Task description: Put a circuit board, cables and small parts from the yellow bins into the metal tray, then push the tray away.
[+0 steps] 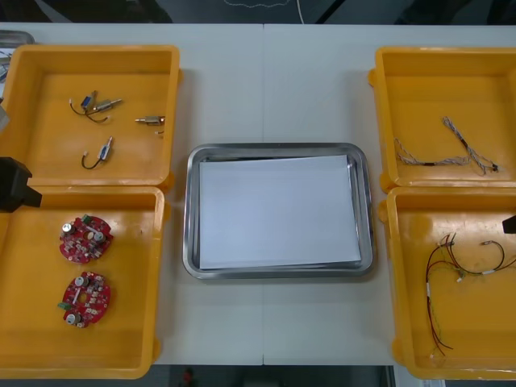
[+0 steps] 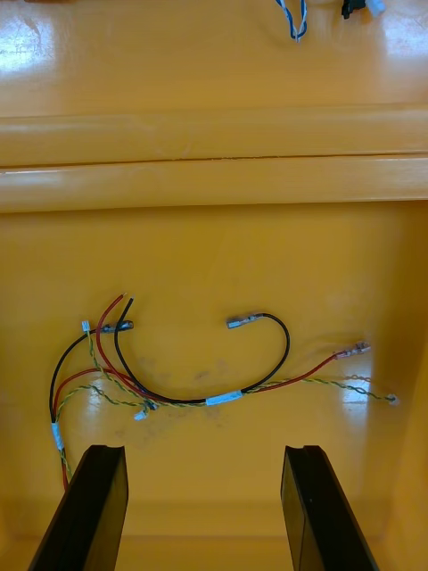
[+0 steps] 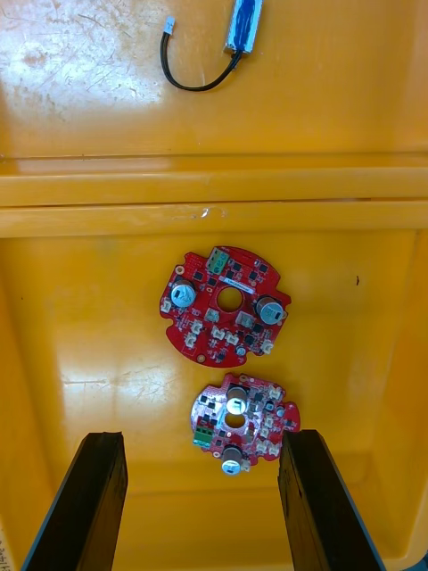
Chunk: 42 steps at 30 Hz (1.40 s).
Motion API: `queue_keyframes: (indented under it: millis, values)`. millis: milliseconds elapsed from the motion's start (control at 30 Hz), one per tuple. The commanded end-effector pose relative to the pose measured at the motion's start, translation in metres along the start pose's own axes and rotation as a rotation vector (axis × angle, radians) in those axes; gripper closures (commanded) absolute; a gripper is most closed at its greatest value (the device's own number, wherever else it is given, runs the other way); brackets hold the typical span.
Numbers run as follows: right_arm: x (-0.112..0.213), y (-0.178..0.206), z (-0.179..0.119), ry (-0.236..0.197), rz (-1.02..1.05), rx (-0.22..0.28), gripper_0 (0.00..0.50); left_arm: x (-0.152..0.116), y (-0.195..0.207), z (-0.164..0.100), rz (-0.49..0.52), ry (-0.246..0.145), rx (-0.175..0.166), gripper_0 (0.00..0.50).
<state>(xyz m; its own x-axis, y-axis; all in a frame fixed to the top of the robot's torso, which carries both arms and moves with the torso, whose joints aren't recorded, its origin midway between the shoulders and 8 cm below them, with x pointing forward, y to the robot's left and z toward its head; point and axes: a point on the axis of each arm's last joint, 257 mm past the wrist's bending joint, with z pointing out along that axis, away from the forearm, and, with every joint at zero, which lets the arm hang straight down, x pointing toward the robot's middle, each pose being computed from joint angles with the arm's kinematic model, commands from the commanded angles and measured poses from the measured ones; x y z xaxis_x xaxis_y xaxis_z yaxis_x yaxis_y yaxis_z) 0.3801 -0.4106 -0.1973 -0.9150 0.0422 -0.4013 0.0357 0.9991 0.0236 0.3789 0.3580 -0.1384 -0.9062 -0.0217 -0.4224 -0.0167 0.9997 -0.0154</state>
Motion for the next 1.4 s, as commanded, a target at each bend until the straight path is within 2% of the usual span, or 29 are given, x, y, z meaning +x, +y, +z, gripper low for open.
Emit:
queue_keyframes:
  millis: [33,1400]
  values:
    - [0.0,0.0053,-0.0029,-0.01,0.007,-0.002,0.0,-0.0025,0.0188,-0.0133,0.048,-0.023,-0.061,0.0]
    - [0.0,0.0053,-0.0029,-0.01,0.007,-0.002,0.0,-0.0025,0.0188,-0.0133,0.048,-0.023,-0.061,0.0]
